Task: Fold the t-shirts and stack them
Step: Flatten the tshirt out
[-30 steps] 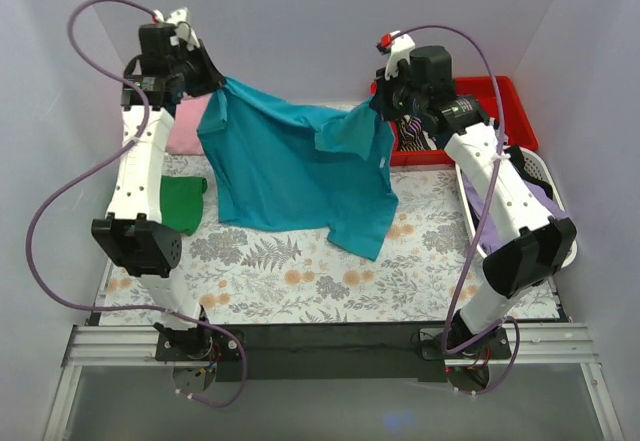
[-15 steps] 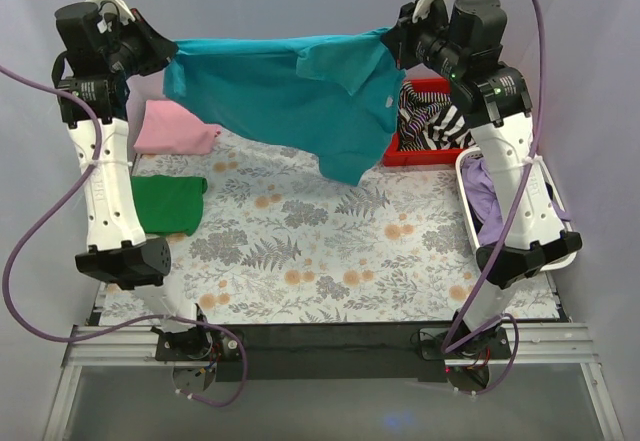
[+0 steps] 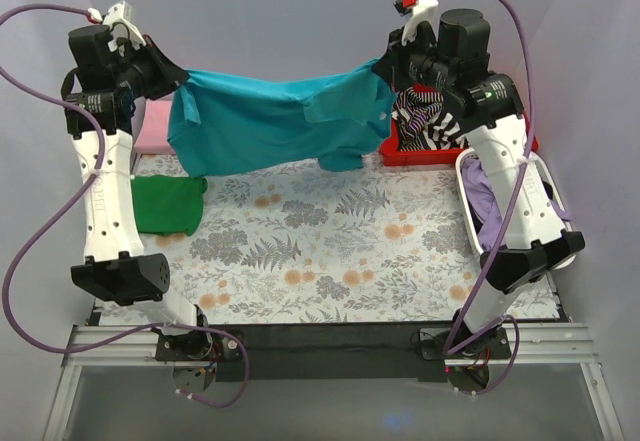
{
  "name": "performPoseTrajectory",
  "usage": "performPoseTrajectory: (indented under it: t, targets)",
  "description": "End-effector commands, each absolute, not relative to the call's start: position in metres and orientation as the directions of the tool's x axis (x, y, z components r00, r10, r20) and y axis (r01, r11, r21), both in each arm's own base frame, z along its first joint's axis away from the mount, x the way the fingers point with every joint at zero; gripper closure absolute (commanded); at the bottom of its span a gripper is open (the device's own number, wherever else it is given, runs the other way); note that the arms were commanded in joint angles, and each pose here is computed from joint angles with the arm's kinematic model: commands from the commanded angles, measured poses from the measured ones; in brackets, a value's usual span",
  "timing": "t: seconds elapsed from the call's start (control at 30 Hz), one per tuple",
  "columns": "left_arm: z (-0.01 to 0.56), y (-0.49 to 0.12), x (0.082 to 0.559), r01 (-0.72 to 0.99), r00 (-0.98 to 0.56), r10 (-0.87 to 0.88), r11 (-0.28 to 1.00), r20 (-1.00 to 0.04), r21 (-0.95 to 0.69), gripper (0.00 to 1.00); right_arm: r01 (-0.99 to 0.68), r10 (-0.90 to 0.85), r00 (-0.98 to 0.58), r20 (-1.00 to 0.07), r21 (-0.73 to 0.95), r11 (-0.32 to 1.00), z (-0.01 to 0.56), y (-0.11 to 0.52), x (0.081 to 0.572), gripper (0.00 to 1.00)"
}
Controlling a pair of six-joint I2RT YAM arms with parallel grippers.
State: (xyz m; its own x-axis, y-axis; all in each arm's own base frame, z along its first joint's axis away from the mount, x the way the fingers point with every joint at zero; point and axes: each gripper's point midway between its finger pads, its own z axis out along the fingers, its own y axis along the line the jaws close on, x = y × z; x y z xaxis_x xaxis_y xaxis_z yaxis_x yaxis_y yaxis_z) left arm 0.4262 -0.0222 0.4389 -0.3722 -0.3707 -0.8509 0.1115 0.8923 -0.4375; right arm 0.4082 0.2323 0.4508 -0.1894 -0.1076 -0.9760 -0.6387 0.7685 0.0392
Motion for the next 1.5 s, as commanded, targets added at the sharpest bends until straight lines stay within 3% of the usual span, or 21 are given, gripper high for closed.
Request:
performPoseTrajectory:
  t: [0.0,0.1,0.13,0.27,0.43,0.5,0.57,0.7,0.93,1.03,1.1,1.13,1.2,1.23,1.33,1.43,1.47]
  targets:
    - [0.427,-0.033,0.415,0.132,-0.423,-0.399,0.861,-0.813,-0.492,1.00,-0.659,-0.094,-0.138,-0.986,0.021,0.752,0.465,0.229,0.397,0.99]
    - [0.439,-0.034,0.435,0.165,-0.388,-0.411,0.850,-0.825,-0.501,0.99,-0.613,-0.116,-0.153,-0.981,0.002,0.790,0.451,0.230,0.428,0.99]
    - [0.412,-0.032,0.457,0.129,-0.460,-0.419,0.841,-0.783,-0.526,0.99,-0.602,-0.117,-0.155,-0.981,0.000,0.798,0.447,0.234,0.445,0.99]
    - [0.382,-0.031,0.501,0.120,-0.509,-0.438,0.816,-0.741,-0.565,0.99,-0.571,-0.107,-0.149,-0.983,-0.003,0.821,0.430,0.244,0.490,0.99]
    - [0.387,-0.018,0.552,0.147,-0.453,-0.460,0.806,-0.763,-0.574,0.99,-0.551,-0.066,-0.149,-0.987,0.027,0.834,0.408,0.248,0.536,0.99]
    - [0.416,-0.019,0.560,0.243,-0.344,-0.429,0.818,-0.835,-0.521,0.99,-0.552,-0.050,-0.109,-0.993,0.018,0.834,0.410,0.250,0.543,0.99]
    - [0.407,-0.015,0.565,0.248,-0.317,-0.421,0.828,-0.850,-0.503,0.99,-0.555,-0.027,-0.050,-0.998,0.005,0.832,0.423,0.252,0.547,0.99]
    - [0.474,-0.003,0.565,0.310,-0.105,-0.368,0.870,-0.924,-0.382,0.97,-0.575,0.024,0.083,-0.996,-0.028,0.818,0.470,0.255,0.543,0.99]
    - [0.572,-0.016,0.503,0.431,0.161,-0.286,0.881,-0.945,-0.193,0.91,-0.666,0.071,0.202,-0.977,-0.084,0.741,0.510,0.266,0.512,0.99]
    - [0.575,-0.021,0.477,0.429,0.137,-0.300,0.877,-0.944,-0.216,0.89,-0.705,0.079,0.146,-0.986,-0.048,0.707,0.499,0.270,0.497,0.99]
    - [0.558,-0.026,0.464,0.430,0.069,-0.322,0.863,-0.944,-0.263,0.89,-0.738,0.077,0.120,-0.990,-0.037,0.673,0.497,0.274,0.477,0.99]
    - [0.524,-0.025,0.466,0.401,-0.014,-0.347,0.857,-0.938,-0.323,0.89,-0.750,0.048,0.054,-0.997,-0.008,0.662,0.476,0.277,0.473,0.99]
    - [0.530,-0.032,0.427,0.393,-0.016,-0.382,0.847,-0.924,-0.357,0.91,-0.781,0.032,0.011,-0.999,0.011,0.624,0.469,0.280,0.450,0.99]
    - [0.492,-0.030,0.428,0.345,-0.094,-0.408,0.843,-0.908,-0.414,0.91,-0.787,0.011,-0.067,-0.998,0.060,0.614,0.447,0.281,0.443,0.99]
    - [0.469,-0.028,0.390,0.268,-0.144,-0.396,0.867,-0.907,-0.421,0.92,-0.824,-0.006,-0.140,-0.990,0.113,0.555,0.436,0.283,0.407,0.99]
    - [0.424,-0.028,0.366,0.179,-0.263,-0.419,0.864,-0.869,-0.471,0.92,-0.823,-0.067,-0.272,-0.960,0.196,0.534,0.396,0.279,0.370,0.99]
    - [0.407,-0.032,0.362,0.172,-0.316,-0.420,0.856,-0.851,-0.487,0.92,-0.814,-0.119,-0.351,-0.929,0.240,0.530,0.359,0.280,0.355,0.99]
